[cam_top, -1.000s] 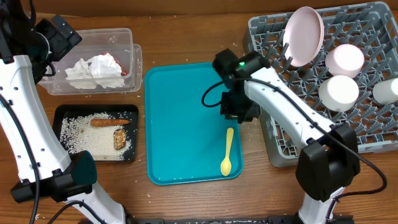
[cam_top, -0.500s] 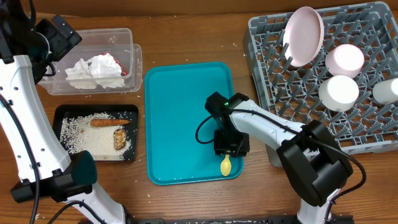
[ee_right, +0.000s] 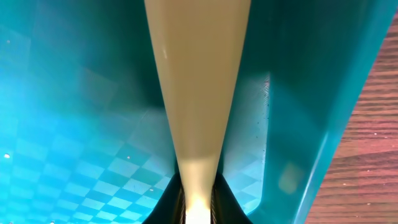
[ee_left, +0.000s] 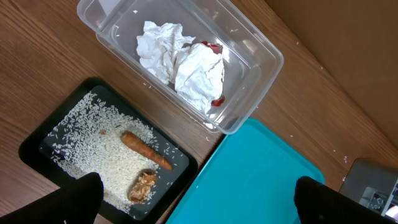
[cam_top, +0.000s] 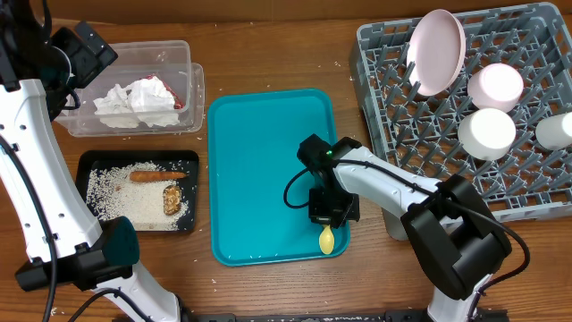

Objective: Sort waste into correct bins and load items into the dishwasher
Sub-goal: 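Carry the yellow spoon right and drop it into the dish rack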

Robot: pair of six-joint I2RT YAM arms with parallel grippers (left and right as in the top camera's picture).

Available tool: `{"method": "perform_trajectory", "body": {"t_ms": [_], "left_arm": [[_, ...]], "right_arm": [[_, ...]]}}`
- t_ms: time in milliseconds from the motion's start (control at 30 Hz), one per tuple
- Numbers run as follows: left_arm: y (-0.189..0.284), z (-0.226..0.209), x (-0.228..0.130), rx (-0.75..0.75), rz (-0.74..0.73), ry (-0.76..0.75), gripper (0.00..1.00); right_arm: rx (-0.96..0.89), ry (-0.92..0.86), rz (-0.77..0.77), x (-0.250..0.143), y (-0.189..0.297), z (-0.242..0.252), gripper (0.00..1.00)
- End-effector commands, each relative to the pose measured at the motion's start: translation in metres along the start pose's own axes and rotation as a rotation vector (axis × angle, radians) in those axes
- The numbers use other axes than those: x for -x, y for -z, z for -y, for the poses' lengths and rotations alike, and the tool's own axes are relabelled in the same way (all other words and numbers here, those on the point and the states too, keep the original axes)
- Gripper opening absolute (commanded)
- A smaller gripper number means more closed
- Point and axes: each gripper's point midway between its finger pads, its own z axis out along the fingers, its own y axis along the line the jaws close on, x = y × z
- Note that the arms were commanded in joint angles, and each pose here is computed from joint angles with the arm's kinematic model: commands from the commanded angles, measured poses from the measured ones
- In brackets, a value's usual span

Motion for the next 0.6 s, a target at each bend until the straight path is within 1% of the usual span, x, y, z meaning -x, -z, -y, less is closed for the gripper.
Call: {"method": "perform_trajectory", "body": {"t_ms": [0,133,233,367,433,567], "left_arm": [[-0.001,0.000,0.000,0.010,0.004,0.007,1.00],[-0.001,0.000,0.000,0.010,0.004,0.007,1.00],[-0.001,0.000,0.000,0.010,0.004,0.007,1.00],[-0.001,0.000,0.000,0.010,0.004,0.007,1.00],[-0.001,0.000,0.000,0.010,0.004,0.007,1.00],[-0.001,0.000,0.000,0.010,0.004,0.007,1.00]], "right_arm": [[-0.008,-0.007,0.007,0.006,0.007,0.000,0.04],[-0.001,0.020,0.037,0.020,0.038,-0.002,0.04],[-0.061,-0.016,0.110,0.040,0.074,0.011,0.04],[-0.120,-0.013,0.228,0.069,0.129,0.034,0.04],[-0.140,-0.033,0.316,0.091,0.162,0.053,0.04],[-0.104,-0.053,0.453,0.128,0.207,0.082,0.04]]}}
